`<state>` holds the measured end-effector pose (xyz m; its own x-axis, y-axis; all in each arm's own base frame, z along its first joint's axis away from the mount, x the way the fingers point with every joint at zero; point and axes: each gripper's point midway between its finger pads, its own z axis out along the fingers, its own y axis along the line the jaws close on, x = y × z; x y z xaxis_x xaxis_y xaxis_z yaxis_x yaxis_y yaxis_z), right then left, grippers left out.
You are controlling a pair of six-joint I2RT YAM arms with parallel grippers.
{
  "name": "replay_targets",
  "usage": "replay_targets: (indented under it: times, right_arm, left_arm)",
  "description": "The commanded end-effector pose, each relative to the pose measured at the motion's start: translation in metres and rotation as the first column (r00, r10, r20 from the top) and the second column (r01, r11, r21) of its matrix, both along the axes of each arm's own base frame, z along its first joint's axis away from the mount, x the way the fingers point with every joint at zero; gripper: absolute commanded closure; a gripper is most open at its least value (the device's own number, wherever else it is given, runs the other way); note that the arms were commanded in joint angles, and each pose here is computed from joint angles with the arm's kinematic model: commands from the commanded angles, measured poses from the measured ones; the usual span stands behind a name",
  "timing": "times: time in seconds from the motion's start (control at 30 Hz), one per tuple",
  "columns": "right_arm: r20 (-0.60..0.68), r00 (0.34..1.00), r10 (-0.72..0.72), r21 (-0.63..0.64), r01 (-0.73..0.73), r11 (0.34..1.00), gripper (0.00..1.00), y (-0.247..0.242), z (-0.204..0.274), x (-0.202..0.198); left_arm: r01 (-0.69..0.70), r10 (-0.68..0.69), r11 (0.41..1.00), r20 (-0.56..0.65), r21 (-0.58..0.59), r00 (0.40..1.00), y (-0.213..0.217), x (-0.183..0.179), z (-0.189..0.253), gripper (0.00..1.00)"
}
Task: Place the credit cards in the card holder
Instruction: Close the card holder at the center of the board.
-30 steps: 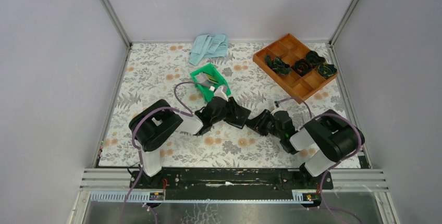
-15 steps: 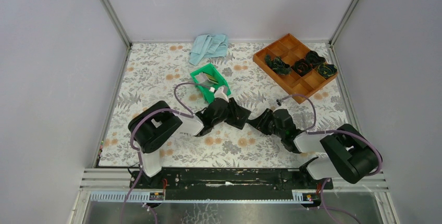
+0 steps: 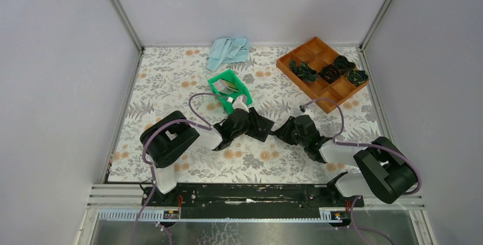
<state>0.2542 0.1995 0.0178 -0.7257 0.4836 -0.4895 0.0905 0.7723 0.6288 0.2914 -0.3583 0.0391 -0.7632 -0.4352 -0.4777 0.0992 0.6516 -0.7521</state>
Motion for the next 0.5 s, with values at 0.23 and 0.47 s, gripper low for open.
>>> replay_targets:
  times: [0.23,0.47]
  right_arm:
    - [0.099,0.995,-0.019,-0.030,0.022,0.999,0.74,0.001,0.032,0.016]
    - [0.102,0.995,-0.013,-0.033,0.016,0.999,0.78,0.005,0.035,0.016]
  left_arm:
    - [-0.016,0.026,0.991,-0.076,0.130,0.997,0.023,-0.017,-0.037,0.52]
    - [-0.017,0.027,0.991,-0.076,0.134,0.997,0.023,-0.017,-0.038,0.52]
